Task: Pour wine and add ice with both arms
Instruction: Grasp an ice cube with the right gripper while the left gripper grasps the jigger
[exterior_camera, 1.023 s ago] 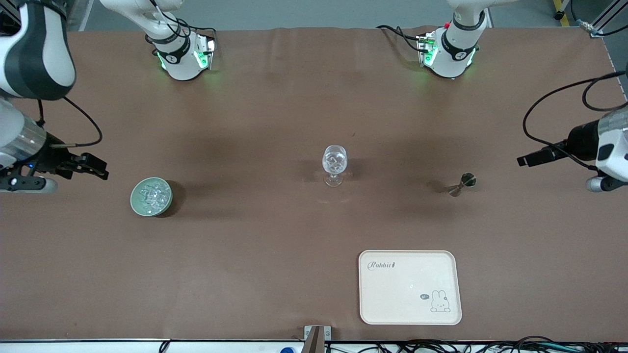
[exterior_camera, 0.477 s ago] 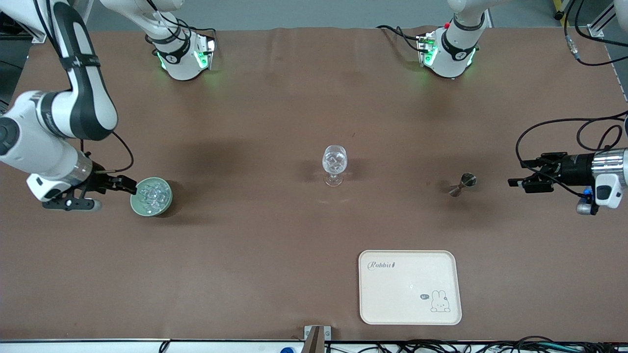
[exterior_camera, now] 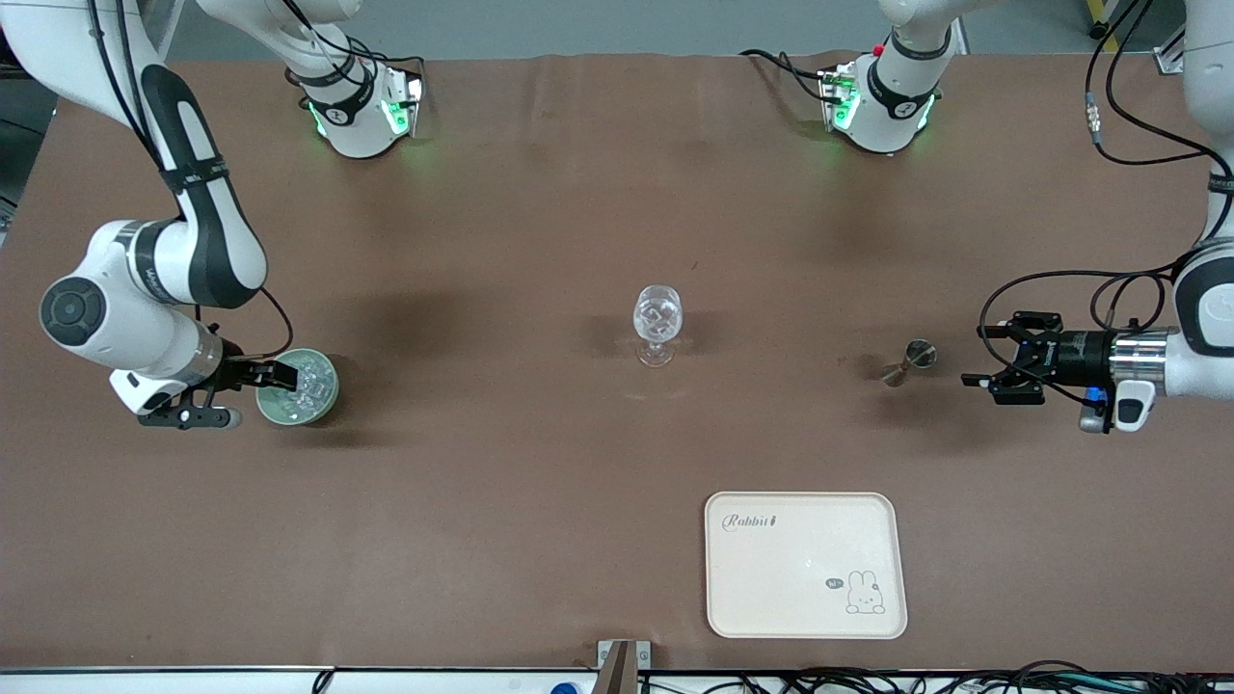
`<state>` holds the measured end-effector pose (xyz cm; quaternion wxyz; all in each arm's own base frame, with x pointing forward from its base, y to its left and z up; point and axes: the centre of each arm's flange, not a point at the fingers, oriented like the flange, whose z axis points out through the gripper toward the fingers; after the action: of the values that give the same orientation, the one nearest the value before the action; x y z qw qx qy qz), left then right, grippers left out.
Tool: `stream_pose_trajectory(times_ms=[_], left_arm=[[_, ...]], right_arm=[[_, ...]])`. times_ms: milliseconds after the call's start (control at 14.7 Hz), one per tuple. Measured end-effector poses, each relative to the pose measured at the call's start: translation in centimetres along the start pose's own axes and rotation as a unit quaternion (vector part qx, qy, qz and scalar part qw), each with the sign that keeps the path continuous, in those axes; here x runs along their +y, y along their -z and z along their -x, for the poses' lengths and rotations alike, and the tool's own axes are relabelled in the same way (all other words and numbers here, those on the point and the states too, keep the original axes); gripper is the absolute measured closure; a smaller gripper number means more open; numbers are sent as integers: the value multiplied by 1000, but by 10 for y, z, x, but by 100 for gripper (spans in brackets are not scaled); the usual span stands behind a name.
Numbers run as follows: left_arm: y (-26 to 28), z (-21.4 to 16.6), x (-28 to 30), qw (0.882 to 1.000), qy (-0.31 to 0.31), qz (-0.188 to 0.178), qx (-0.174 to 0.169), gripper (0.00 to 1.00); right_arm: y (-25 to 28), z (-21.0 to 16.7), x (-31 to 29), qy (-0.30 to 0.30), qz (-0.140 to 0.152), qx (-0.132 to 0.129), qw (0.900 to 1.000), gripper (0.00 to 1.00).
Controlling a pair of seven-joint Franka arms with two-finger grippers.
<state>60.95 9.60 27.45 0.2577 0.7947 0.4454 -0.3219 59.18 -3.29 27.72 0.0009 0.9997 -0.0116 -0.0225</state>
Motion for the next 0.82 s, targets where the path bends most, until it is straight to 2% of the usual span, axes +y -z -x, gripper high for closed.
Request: stream_pose_trajectory(times_ms=[341, 614, 682, 818], left_arm=[[-28, -45, -20, 997, 59, 23, -50, 5], [-42, -64, -30, 994, 79, 25, -67, 6], [-46, -68, -32, 994, 83, 27, -73, 7], [-54, -76, -36, 992, 92, 33, -85, 9]], right_arm=[[-25, 5, 0, 0, 1, 4, 1000, 11], [-33, 5, -4, 3, 1, -1, 1000, 14], [-35, 7, -5, 4, 1, -3, 1000, 19], [-39, 10, -5, 5, 1, -8, 1000, 22]])
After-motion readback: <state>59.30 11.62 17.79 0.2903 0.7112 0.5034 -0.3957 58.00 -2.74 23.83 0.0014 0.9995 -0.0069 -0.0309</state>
